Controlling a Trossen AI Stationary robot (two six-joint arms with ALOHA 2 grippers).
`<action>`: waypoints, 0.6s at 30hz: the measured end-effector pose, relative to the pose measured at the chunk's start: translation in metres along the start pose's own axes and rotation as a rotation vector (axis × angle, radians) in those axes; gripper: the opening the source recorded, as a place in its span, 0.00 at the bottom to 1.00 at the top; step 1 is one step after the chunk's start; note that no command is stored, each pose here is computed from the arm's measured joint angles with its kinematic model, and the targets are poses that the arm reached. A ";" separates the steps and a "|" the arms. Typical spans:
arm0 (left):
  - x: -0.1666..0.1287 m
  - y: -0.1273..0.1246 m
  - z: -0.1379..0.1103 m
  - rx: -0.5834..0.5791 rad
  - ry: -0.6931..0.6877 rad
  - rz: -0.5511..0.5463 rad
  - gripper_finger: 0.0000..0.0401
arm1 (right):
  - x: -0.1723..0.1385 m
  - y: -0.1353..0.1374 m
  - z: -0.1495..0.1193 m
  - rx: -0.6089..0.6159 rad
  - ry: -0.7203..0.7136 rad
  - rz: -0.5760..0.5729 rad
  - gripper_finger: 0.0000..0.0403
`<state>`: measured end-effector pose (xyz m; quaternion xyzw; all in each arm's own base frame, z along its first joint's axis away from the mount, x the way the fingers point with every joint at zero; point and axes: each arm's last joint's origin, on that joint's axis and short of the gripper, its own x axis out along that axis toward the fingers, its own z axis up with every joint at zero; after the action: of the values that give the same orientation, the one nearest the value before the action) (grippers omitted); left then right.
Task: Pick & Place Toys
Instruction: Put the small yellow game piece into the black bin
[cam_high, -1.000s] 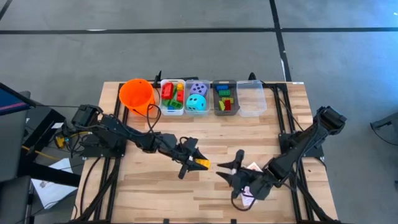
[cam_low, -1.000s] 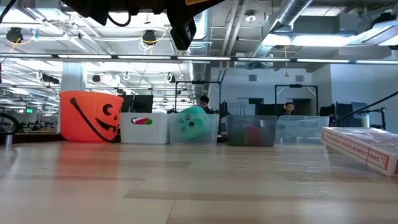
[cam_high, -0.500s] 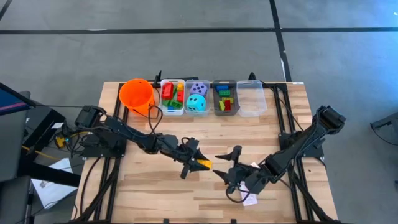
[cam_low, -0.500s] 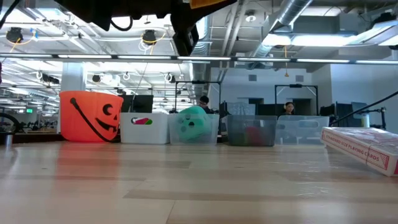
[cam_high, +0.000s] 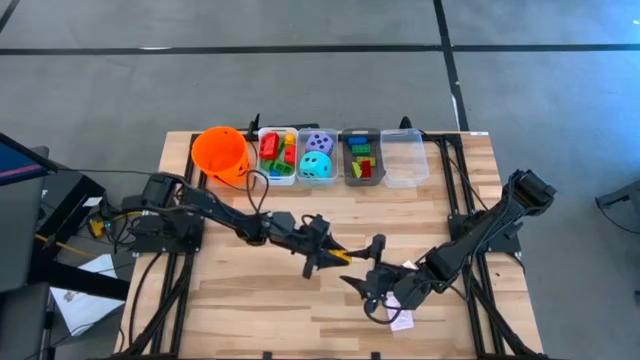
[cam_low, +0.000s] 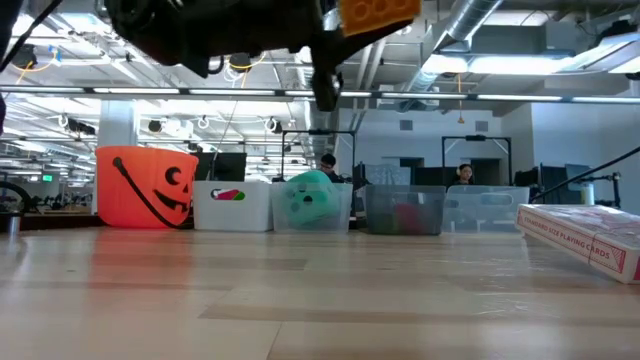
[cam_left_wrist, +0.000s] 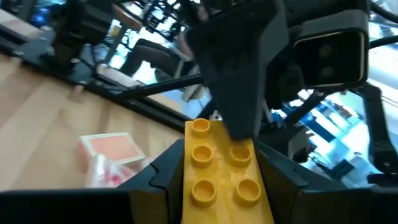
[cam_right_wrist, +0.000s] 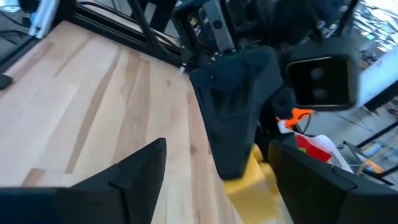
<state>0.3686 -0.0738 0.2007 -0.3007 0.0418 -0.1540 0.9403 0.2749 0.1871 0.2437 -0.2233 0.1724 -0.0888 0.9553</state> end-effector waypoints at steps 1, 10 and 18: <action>0.004 0.000 0.001 0.001 -0.001 -0.010 0.33 | 0.000 0.000 0.000 0.000 -0.001 0.009 0.68; 0.023 -0.003 0.007 0.006 0.031 -0.057 0.33 | -0.001 0.000 0.000 0.006 0.000 0.013 0.68; 0.023 -0.005 0.005 0.003 0.046 -0.067 0.33 | 0.001 -0.001 -0.001 0.021 0.007 0.011 0.63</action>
<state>0.3905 -0.0821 0.2079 -0.2969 0.0529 -0.1925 0.9338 0.2752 0.1862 0.2432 -0.2121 0.1762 -0.0860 0.9574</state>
